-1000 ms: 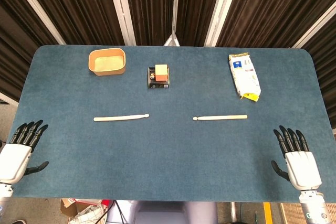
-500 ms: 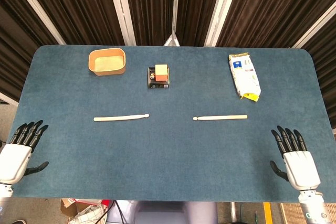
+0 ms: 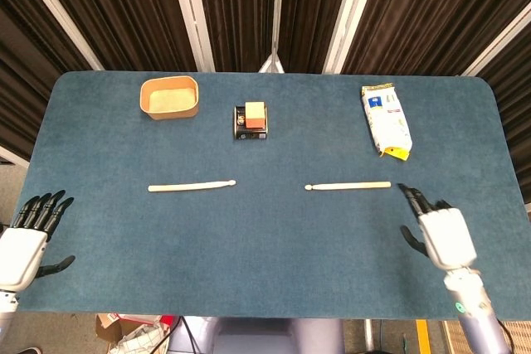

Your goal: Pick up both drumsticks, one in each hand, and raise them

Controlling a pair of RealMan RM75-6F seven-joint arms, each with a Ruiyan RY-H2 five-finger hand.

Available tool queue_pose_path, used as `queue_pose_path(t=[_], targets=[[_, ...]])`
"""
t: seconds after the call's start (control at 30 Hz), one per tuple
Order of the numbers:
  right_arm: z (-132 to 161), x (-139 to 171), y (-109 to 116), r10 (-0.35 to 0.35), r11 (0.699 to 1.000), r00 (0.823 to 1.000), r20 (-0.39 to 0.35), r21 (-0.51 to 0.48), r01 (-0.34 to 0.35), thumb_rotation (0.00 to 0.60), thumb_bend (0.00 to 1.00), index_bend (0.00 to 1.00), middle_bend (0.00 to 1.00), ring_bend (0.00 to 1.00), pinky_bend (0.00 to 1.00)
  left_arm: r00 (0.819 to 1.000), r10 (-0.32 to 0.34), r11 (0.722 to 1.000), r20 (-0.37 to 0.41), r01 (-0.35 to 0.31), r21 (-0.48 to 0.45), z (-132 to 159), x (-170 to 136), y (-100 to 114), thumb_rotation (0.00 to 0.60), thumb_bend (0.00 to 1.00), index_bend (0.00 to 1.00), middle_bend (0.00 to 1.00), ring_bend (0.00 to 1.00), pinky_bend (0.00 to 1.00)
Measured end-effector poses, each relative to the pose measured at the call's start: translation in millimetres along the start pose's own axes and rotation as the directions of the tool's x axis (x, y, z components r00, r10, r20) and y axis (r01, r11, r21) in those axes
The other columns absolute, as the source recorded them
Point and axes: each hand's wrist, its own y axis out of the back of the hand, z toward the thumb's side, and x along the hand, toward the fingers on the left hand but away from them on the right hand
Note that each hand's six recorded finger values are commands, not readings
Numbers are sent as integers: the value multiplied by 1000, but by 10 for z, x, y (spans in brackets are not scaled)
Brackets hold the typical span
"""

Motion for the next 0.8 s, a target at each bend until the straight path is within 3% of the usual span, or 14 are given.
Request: queue_pose_path(t=[0.13, 0.4, 0.8], targets=[[83, -256, -117, 52, 997, 998, -20, 60, -51, 600, 319, 380, 423, 822, 624, 1000, -1, 1000, -4, 1, -1, -11, -5, 0, 600, 51, 0, 0, 0, 0], [126, -682, -458, 191, 971, 981, 28, 143, -193, 600, 319, 384, 425, 827, 624, 1000, 1, 1000, -2, -1, 7, -13, -8, 6, 600, 51, 0, 0, 0, 0], [234, -1027, -833, 242, 953, 967, 77, 167, -252, 600, 319, 384, 425, 827, 624, 1000, -2, 1000, 0, 2, 16, 5, 7, -8, 600, 51, 0, 0, 0, 0]])
